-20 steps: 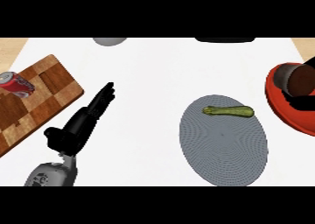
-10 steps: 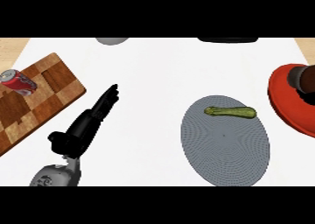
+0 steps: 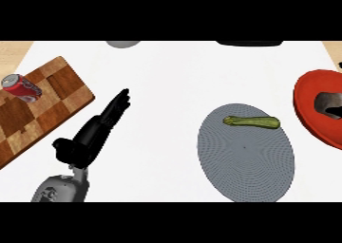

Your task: Pick the cupcake from the placemat and place it in the bowl

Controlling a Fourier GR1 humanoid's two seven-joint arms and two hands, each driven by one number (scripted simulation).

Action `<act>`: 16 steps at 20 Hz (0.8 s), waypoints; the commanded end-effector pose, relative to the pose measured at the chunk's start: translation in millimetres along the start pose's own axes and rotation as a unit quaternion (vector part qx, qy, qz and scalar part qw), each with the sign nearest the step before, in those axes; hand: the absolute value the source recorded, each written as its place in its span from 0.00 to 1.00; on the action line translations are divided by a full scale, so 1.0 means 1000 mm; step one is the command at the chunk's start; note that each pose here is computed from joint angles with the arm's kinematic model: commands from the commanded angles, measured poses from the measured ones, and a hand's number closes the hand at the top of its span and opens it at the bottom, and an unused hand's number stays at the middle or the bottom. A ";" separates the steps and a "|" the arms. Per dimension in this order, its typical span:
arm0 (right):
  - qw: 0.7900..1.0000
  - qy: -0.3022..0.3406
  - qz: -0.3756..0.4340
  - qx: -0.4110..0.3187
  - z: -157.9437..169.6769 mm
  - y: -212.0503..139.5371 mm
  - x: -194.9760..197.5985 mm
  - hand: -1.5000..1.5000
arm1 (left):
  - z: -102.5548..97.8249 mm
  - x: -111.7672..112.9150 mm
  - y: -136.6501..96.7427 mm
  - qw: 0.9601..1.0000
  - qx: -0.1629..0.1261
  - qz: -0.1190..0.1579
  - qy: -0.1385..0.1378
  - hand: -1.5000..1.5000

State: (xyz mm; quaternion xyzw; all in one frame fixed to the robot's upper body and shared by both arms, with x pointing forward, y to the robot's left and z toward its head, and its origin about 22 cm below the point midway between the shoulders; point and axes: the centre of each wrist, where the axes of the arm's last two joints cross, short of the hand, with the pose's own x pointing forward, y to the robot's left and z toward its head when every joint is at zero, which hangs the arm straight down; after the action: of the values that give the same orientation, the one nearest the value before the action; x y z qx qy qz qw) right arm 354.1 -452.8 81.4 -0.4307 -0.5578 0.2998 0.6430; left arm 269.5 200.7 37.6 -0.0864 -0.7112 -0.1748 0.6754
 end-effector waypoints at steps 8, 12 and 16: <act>0.972 0.031 -0.174 -0.155 -0.007 -0.034 -0.019 0.00 | 0.007 -0.016 0.004 1.000 0.003 -0.002 0.003 0.50; 0.960 0.059 -0.219 -0.167 0.014 -0.056 -0.056 0.00 | 0.005 0.004 -0.012 1.000 0.003 -0.005 0.000 0.50; 0.941 0.089 -0.259 -0.197 0.042 -0.094 -0.091 0.00 | 0.003 -0.004 -0.011 1.000 0.011 0.002 -0.001 0.50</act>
State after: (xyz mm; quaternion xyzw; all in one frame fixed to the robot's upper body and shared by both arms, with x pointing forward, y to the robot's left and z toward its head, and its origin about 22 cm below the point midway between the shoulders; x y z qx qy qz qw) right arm 315.9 -535.3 117.4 -0.4146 -0.6405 0.0274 0.6459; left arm 267.1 198.8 35.8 -0.0802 -0.7117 -0.1727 0.6762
